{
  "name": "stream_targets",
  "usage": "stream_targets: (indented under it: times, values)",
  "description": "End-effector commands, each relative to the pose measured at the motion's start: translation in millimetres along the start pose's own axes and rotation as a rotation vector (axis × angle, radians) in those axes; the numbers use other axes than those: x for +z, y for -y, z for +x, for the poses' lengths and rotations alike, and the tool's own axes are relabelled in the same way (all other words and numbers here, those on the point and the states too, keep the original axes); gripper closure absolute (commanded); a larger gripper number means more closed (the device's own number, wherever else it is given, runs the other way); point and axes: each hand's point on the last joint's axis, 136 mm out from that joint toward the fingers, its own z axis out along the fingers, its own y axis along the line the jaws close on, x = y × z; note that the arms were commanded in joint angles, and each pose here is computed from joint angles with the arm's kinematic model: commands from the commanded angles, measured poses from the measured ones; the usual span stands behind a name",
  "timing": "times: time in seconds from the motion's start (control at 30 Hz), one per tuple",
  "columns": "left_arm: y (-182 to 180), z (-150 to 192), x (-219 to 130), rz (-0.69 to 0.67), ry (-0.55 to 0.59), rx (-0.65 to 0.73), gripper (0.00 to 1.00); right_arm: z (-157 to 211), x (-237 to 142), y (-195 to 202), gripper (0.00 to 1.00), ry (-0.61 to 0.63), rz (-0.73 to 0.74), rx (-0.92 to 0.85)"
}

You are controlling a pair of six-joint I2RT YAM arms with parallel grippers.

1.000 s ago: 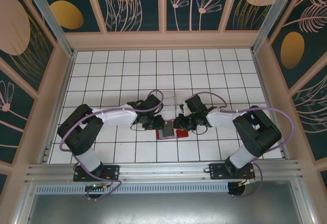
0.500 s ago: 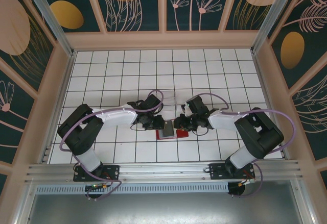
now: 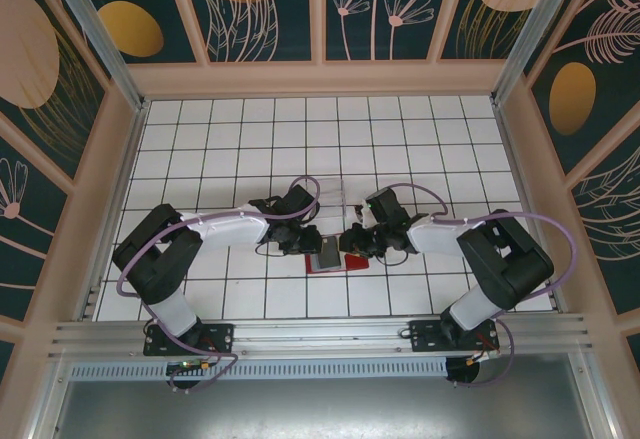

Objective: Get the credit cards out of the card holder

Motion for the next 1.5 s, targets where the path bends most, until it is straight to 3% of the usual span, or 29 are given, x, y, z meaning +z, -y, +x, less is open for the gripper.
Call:
stream_targets:
  times: [0.0, 0.47, 0.77, 1.47]
  values:
    - [-40, 20, 11, -0.154, -0.058, -0.018, 0.76, 4, 7, 12, 0.76, -0.025, 0.047, 0.012]
    - [-41, 21, 11, -0.156, -0.061, -0.020, 0.76, 4, 7, 13, 0.76, -0.013, 0.056, 0.016]
    - [-42, 21, 11, -0.155, -0.060, -0.021, 0.76, 9, 11, 16, 0.69, -0.025, 0.031, 0.063]
    - [-40, 21, 9, -0.149, -0.055, -0.013, 0.76, 8, 14, 30, 0.73, -0.064, 0.268, 0.010]
